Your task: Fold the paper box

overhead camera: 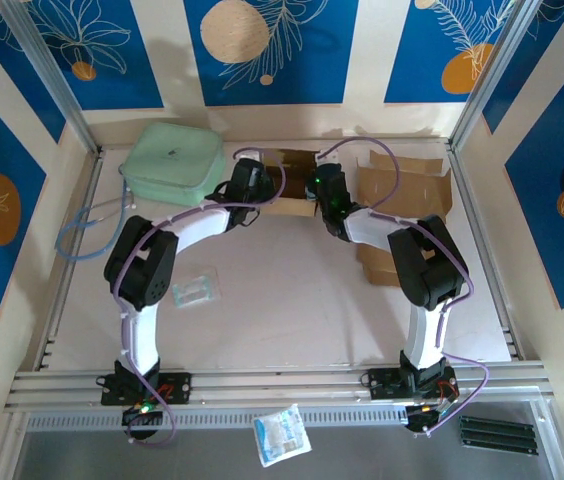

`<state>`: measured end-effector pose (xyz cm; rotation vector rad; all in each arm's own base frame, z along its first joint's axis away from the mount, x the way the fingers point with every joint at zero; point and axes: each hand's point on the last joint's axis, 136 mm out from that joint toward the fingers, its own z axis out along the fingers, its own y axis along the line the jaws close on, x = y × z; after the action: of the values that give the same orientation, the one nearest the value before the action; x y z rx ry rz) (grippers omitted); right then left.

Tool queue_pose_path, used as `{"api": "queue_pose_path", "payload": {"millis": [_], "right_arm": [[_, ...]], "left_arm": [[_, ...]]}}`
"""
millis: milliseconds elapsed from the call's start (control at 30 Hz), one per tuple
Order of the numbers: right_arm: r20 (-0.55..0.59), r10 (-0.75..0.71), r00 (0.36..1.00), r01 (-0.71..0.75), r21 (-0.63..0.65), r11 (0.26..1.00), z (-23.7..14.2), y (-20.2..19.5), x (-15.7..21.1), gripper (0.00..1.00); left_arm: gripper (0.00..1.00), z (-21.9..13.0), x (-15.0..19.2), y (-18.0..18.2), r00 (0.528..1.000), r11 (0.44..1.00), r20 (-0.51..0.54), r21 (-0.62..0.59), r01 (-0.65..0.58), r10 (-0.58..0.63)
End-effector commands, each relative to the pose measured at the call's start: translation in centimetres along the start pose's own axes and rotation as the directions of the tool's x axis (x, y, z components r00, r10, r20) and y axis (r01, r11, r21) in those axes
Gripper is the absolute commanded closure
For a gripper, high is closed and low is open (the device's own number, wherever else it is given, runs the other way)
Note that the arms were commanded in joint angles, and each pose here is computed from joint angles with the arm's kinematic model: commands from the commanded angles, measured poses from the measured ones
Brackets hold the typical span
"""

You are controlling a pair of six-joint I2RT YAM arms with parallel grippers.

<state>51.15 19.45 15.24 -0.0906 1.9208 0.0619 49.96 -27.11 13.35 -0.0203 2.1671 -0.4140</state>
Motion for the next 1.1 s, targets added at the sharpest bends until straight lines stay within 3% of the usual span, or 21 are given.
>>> {"api": "queue_pose_path", "payload": {"millis": [0,233,533,667,833,1067], "right_arm": [[-0.032,-0.076,0.997,0.077,0.007,0.997,-0.8,0.4,2.1,1.0],[-0.033,-0.11,0.993,0.111,0.01,0.994,-1.2,0.8,3.3,1.0],[-0.022,-0.164,0.986,0.164,-0.002,0.986,-2.2,1.7,4.2,1.0],[-0.009,-0.203,0.979,0.203,-0.019,0.979,-2.8,2.5,4.5,1.0],[0.005,-0.282,0.96,0.281,-0.05,0.958,-3.7,3.3,5.1,0.87],[-0.016,-0.288,0.957,0.285,-0.101,0.953,-6.1,3.9,5.0,0.6]], "left_arm": [[0.61,-1.8,-0.4,-0.8,1.0,0.999,0.005,0.04,-0.003,0.003],[0.39,-5.9,-2.2,-1.1,0.997,0.996,0.081,0.086,0.007,-0.014],[0.32,-13.0,-4.9,0.2,0.979,0.994,0.183,0.081,0.072,-0.086],[0.27,-14.8,-6.4,1.2,0.984,0.995,0.149,0.003,0.097,-0.096],[0.24,-15.0,-7.3,1.5,0.996,0.996,0.002,-0.024,0.088,-0.088],[0.23,-14.6,-6.9,2.1,0.996,0.996,-0.013,-0.036,0.084,-0.085]]}}
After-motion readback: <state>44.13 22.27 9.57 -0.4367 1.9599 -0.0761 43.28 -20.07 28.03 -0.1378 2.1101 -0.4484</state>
